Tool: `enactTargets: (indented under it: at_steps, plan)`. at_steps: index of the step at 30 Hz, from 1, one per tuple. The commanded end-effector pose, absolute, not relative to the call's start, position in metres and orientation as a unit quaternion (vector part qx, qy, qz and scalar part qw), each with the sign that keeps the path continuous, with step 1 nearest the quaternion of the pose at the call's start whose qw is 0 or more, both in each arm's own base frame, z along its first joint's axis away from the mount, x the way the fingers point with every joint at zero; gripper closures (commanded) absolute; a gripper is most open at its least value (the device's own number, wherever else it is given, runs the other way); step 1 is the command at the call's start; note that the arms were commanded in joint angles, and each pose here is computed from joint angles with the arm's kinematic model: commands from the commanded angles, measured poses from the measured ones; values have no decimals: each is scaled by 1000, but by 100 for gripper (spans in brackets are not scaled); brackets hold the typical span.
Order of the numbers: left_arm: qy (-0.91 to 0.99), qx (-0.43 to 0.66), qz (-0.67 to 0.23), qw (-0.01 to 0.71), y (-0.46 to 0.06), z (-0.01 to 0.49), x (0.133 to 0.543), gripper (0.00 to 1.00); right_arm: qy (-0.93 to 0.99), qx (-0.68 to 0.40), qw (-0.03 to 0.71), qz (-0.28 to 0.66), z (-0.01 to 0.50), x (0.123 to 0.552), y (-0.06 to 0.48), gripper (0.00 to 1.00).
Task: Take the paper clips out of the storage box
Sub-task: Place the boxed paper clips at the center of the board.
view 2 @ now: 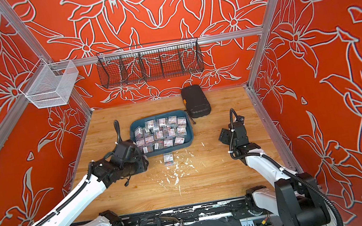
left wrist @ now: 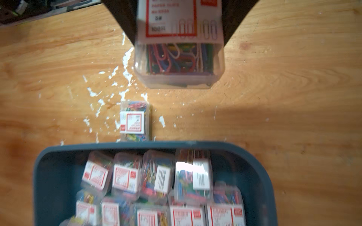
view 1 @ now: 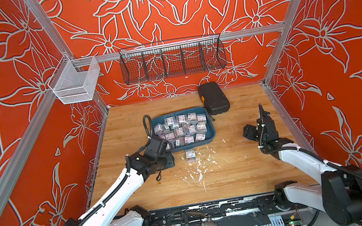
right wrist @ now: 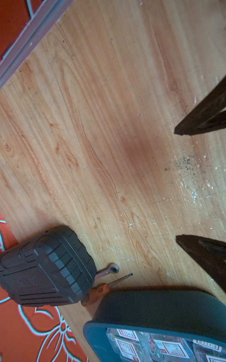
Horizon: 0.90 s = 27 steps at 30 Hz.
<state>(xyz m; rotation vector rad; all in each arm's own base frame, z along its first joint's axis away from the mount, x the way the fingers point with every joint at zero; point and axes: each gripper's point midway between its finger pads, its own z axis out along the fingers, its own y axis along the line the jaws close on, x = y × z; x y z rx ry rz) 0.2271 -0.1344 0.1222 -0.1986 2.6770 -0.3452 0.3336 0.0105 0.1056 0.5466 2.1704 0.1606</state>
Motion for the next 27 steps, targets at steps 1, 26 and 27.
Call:
enactTargets:
  at_steps: [1, 26, 27]
  plan:
    - [957, -102, -143, 230, -144, 108, 229, 66, 871, 212, 438, 64, 107, 333, 13, 18]
    - [967, -54, -68, 241, -184, 61, 286, 67, 872, 207, 439, 60, 108, 333, 15, 18]
    - [968, -51, -64, 238, -185, 58, 288, 67, 872, 206, 439, 60, 108, 333, 16, 19]
